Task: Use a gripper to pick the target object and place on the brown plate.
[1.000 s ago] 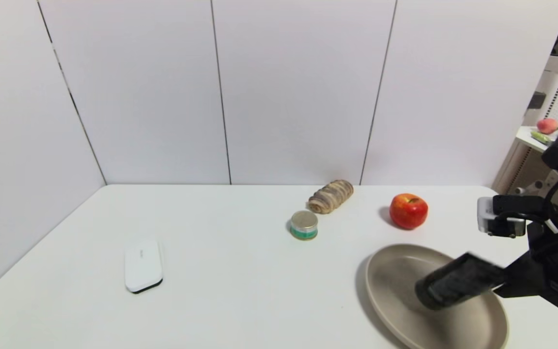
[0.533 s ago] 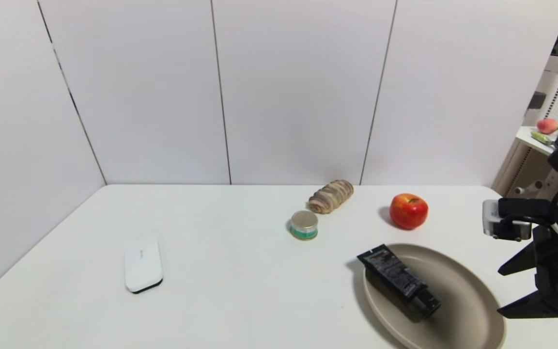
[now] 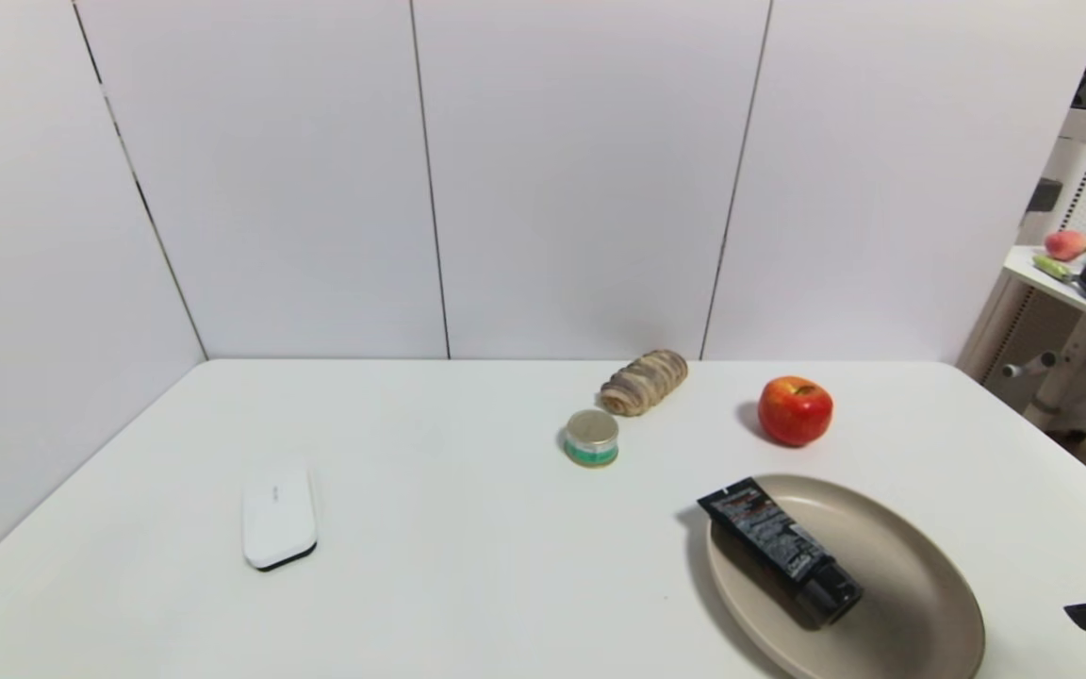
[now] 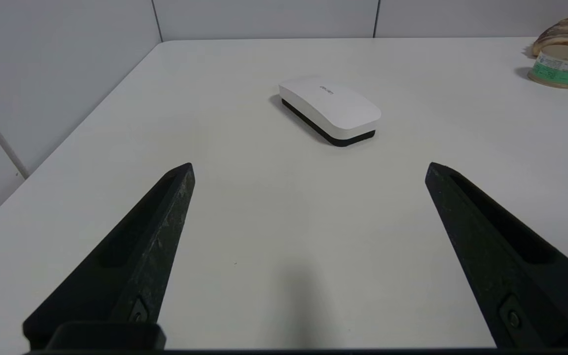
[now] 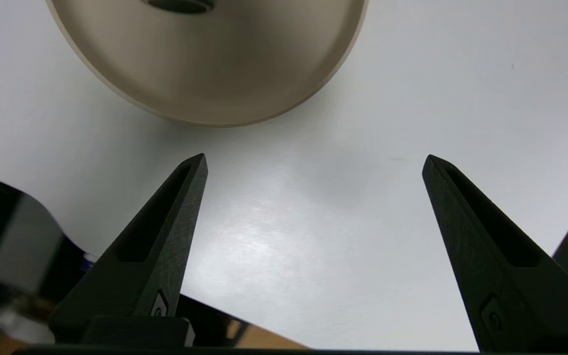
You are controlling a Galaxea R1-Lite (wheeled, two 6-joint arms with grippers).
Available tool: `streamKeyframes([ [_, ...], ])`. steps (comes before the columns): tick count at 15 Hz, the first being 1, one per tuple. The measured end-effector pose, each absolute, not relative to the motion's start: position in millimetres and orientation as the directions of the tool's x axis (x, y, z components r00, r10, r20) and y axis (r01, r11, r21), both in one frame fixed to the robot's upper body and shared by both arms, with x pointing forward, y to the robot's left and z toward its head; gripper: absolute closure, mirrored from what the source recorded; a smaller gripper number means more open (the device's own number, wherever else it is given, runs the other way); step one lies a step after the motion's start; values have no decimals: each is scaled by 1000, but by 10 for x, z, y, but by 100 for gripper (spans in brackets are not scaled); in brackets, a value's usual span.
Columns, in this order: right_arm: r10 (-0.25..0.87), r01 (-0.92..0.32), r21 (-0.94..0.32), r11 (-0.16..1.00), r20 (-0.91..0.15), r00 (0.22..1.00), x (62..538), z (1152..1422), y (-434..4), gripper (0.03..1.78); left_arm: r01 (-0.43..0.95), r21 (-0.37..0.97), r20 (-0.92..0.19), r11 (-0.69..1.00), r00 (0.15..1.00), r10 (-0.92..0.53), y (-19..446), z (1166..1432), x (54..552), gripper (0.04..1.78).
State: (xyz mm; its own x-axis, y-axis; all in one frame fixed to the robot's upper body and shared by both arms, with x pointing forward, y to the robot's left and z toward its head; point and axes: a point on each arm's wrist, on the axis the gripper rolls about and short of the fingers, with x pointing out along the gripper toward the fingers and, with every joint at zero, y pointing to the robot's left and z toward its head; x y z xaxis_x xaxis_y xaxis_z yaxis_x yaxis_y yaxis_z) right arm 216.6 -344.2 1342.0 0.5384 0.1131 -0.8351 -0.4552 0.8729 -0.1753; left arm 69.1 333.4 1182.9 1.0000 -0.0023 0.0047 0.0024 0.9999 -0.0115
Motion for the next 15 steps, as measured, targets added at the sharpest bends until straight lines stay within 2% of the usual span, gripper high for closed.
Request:
streamKeyframes([
  [2, 91, -313, -137, 940, -782, 616, 1915, 13432, -3429, 25, 2, -12, 5, 1000, 1000, -1, 3334, 11829, 691, 13],
  [4, 68, -215, -119, 969, -711, 700, 1632, 13310, -3406, 22, 2, -12, 5, 1000, 1000, -2, 3334, 11829, 691, 13],
  [8, 0, -97, -164, 982, -509, 861, 1112, 12768, -3365, 17, 2, -12, 5, 1000, 1000, -2, 3334, 11829, 691, 13],
  [11, -46, -26, -174, 984, -397, 916, 970, 12166, -3360, 15, 2, -12, 5, 1000, 1000, -2, 3334, 11829, 691, 13],
  [12, -53, -7, -173, 985, -339, 939, 968, 12050, -3362, 14, 2, -11, 5, 1000, 1000, -2, 3334, 11829, 691, 13],
  [14, -61, 23, -172, 985, -218, 974, 964, 12001, -3365, 13, 2, -12, 5, 1000, 1000, -2, 3334, 11829, 691, 13],
  [15, -39, 4, -172, 985, -200, 979, 949, 11981, -3366, 13, 2, -12, 5, 1000, 1000, -2, 3334, 11829, 691, 13],
])
